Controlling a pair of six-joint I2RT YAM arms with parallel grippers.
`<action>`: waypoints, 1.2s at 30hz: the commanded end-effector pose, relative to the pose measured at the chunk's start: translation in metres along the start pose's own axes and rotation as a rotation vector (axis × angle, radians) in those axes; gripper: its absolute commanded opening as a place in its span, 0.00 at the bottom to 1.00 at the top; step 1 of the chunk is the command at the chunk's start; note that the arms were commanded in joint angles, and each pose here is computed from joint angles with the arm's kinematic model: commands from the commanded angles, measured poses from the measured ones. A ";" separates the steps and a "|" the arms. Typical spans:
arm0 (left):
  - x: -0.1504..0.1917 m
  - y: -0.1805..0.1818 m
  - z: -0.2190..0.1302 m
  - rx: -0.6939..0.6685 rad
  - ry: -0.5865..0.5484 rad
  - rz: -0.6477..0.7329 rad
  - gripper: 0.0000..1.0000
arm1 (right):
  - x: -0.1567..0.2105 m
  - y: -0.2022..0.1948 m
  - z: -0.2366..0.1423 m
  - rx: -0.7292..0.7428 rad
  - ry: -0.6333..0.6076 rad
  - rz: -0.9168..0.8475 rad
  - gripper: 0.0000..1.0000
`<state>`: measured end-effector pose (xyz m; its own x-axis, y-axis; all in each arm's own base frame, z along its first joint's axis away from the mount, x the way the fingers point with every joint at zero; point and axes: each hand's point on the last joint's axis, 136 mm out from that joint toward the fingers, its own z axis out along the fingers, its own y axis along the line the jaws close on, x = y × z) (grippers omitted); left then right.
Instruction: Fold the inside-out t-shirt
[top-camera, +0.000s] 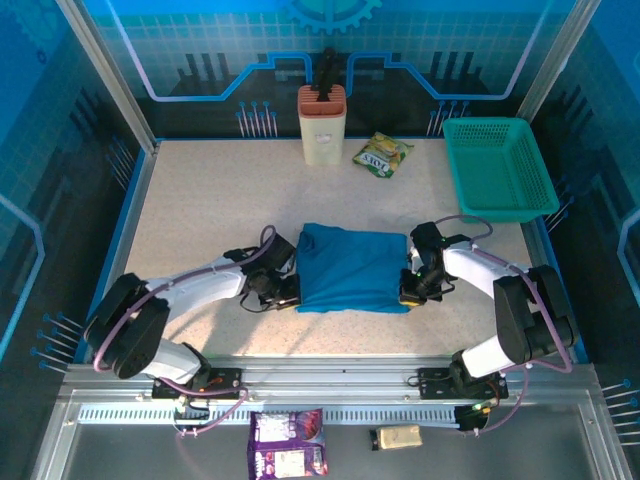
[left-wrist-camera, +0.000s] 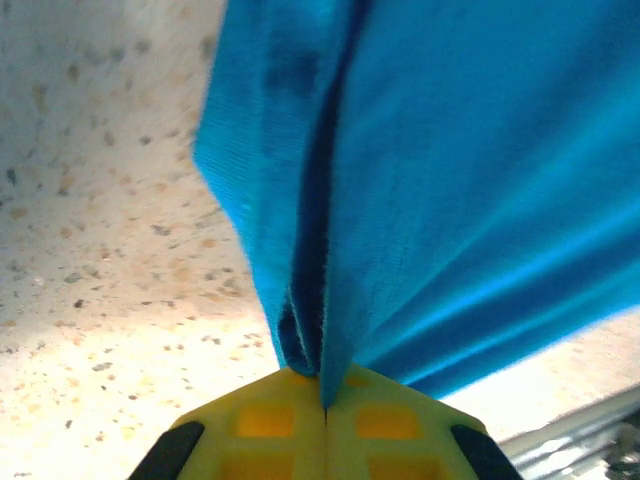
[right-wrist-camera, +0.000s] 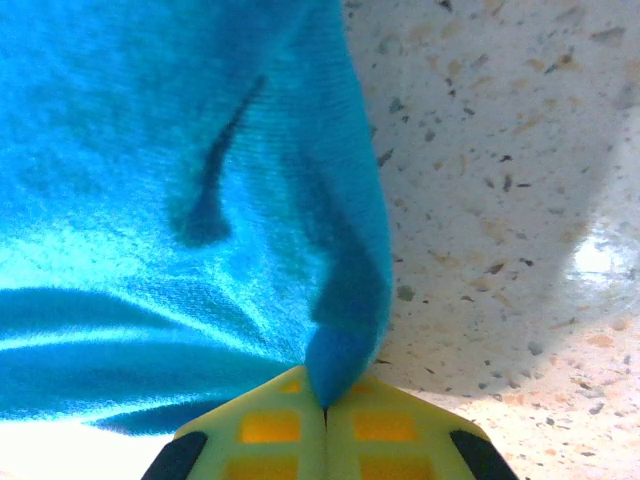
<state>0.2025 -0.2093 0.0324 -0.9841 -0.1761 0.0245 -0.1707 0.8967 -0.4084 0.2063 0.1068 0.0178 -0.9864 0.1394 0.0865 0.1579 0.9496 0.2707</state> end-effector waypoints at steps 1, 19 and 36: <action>0.006 0.020 0.010 -0.074 0.042 -0.017 0.12 | 0.000 -0.004 -0.007 0.011 -0.007 0.020 0.00; -0.119 -0.082 -0.063 0.016 -0.261 0.133 0.31 | -0.082 0.074 -0.062 -0.201 -0.176 -0.084 0.34; -0.152 -0.069 0.023 -0.109 -0.107 0.162 0.37 | -0.115 0.069 -0.007 -0.162 -0.082 -0.062 0.35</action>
<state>0.3565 -0.2815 0.0392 -0.9919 -0.0945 -0.0844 -0.0487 0.8993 -0.4346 0.3329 0.1693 0.0394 -0.9938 0.1091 -0.0223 0.0851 0.8731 0.4801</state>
